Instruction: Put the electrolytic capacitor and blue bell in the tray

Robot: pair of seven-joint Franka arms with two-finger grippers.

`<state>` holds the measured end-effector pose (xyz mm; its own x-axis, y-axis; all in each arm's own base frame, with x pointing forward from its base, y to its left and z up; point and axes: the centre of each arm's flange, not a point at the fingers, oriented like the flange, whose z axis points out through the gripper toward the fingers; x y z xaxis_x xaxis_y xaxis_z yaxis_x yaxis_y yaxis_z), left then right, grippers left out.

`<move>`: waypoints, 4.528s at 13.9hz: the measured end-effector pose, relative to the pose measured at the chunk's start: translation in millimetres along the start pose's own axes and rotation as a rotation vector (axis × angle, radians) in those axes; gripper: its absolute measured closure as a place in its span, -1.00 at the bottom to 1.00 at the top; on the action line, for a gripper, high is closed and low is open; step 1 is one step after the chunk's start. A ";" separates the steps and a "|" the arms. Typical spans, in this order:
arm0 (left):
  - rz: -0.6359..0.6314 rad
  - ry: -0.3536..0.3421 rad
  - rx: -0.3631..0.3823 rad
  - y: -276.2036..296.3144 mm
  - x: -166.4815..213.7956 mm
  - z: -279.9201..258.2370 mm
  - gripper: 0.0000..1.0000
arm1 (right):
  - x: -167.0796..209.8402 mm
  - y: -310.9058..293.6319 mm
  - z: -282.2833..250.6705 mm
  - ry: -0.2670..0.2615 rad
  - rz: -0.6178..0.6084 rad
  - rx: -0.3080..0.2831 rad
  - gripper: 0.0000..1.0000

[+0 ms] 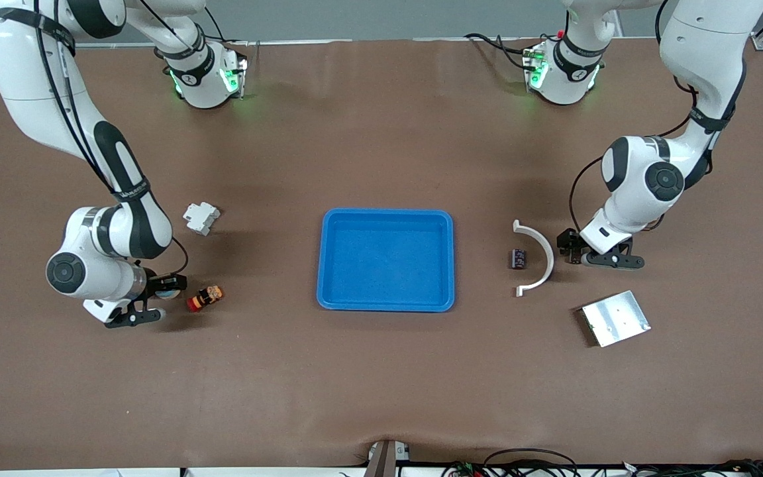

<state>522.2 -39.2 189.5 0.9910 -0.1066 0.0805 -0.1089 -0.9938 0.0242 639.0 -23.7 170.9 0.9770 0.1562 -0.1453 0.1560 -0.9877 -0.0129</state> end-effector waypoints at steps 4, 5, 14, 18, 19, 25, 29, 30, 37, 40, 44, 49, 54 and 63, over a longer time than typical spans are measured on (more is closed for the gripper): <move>0.000 0.000 -0.003 0.3 -3.0 9.2 -1.00 | -0.9 -4.0 0.3 -0.014 -0.005 0.005 -0.35; 0.000 -0.001 -0.003 0.3 -3.4 10.5 -1.00 | -0.4 -7.3 -1.0 -0.017 -0.010 0.007 -0.35; 0.003 -0.004 -0.003 -0.3 -4.3 12.3 -0.15 | 4.7 -226.5 -87.4 -0.003 0.064 -0.029 -0.35; 0.008 0.001 -0.002 -8.3 -4.0 11.7 0.38 | -20.7 -370.6 -96.7 0.045 0.130 -0.043 -0.35; 0.006 0.003 -0.002 -9.5 -3.5 11.1 0.38 | -28.3 -394.7 -90.7 0.043 0.138 -0.046 -0.35; -0.156 -0.036 0.011 -42.5 15.6 -23.6 0.38 | -51.1 -468.7 -39.9 0.046 0.199 -0.001 -0.35; -0.458 -0.147 0.028 -36.3 53.9 -108.5 0.38 | -60.5 -485.3 -22.3 0.029 0.234 -0.012 -0.35; -0.535 -0.146 0.024 -18.3 62.4 -126.6 0.38 | -60.1 -484.5 -19.7 0.027 0.239 -0.015 -0.35; -1.027 -0.134 0.000 124.1 76.8 -149.9 0.38 | -40.9 -473.8 -31.8 0.069 0.269 0.006 -1.00; -1.272 -0.122 -0.016 173.1 83.1 -137.7 0.38 | -15.6 -418.7 -49.1 0.037 0.337 -0.010 -1.00; -1.484 -0.112 -0.003 227.4 102.6 -111.5 0.38 | 7.3 -313.0 -88.0 -0.012 0.375 -0.013 -1.00; -1.621 -0.126 -0.004 279.3 120.0 -77.8 0.38 | -9.3 -152.7 -105.1 -0.059 0.318 -0.009 -1.00; -1.652 -0.111 0.024 335.2 107.5 -50.3 0.38 | -52.2 -43.6 -101.5 -0.104 0.166 -0.010 -1.00; -1.650 -0.071 0.093 379.9 89.0 4.9 0.38 | -110.1 41.7 -78.2 -0.109 -0.014 -0.017 -1.00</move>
<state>569.4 -426.4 201.0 0.0278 0.9995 -0.0126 0.9993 -0.0281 -0.0237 549.3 -81.3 263.8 0.9531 0.1674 -0.2523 0.1733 -0.9849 0.0012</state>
